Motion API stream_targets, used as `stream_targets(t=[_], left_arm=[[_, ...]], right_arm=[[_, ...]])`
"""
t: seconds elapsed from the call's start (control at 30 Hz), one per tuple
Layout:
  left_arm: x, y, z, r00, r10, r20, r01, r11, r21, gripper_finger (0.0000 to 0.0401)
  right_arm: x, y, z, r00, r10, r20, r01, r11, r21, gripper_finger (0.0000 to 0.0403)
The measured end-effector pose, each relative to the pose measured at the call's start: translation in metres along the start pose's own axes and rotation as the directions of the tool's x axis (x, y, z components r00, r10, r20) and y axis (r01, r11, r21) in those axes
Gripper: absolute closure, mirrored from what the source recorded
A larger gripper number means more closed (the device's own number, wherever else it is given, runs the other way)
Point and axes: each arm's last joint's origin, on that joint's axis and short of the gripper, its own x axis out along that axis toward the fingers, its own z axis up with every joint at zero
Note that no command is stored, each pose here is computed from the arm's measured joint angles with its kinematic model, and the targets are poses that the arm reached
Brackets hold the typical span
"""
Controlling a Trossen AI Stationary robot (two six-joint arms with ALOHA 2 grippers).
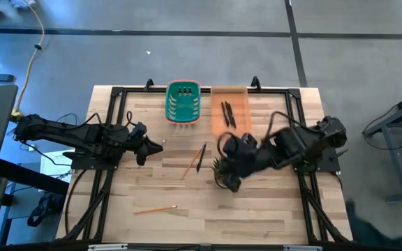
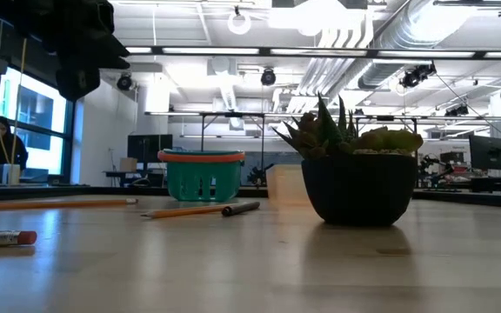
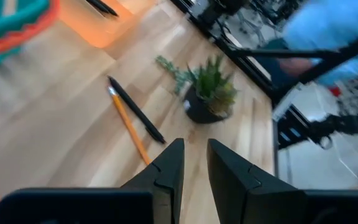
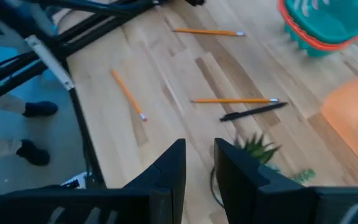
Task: Sort pens & pencils
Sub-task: Put the black ballpoint pen into the orange bin
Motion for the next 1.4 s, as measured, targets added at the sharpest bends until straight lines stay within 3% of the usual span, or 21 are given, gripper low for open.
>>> stream_targets(t=[0.3,0.53,0.93,1.13,1.4], left_arm=[[0.000,-0.005,-0.001,0.988,-0.127,-0.082,0.127,0.992,-0.005,0.0343],[0.000,-0.006,-0.001,0.985,-0.143,-0.097,0.144,0.990,0.004,0.0343],[0.000,-0.006,-0.001,0.985,-0.143,-0.098,0.149,0.987,0.056,0.0343],[-0.001,-0.007,-0.003,0.970,-0.193,-0.150,0.205,0.976,0.069,0.0343],[-0.001,-0.006,-0.006,0.950,-0.222,-0.218,0.241,0.969,0.060,0.0343]], right_arm=[[-0.017,0.034,-0.021,0.987,0.098,0.124,-0.076,0.983,-0.167,0.0328],[-0.020,0.049,-0.029,0.974,0.130,0.184,-0.080,0.963,-0.258,0.0328],[0.020,0.074,-0.046,0.981,0.059,0.184,0.011,0.934,-0.358,0.0328],[0.038,0.087,-0.060,0.974,-0.005,0.225,0.089,0.926,-0.367,0.0328],[0.035,0.103,-0.084,0.913,-0.093,0.397,0.222,0.930,-0.294,0.0328]])
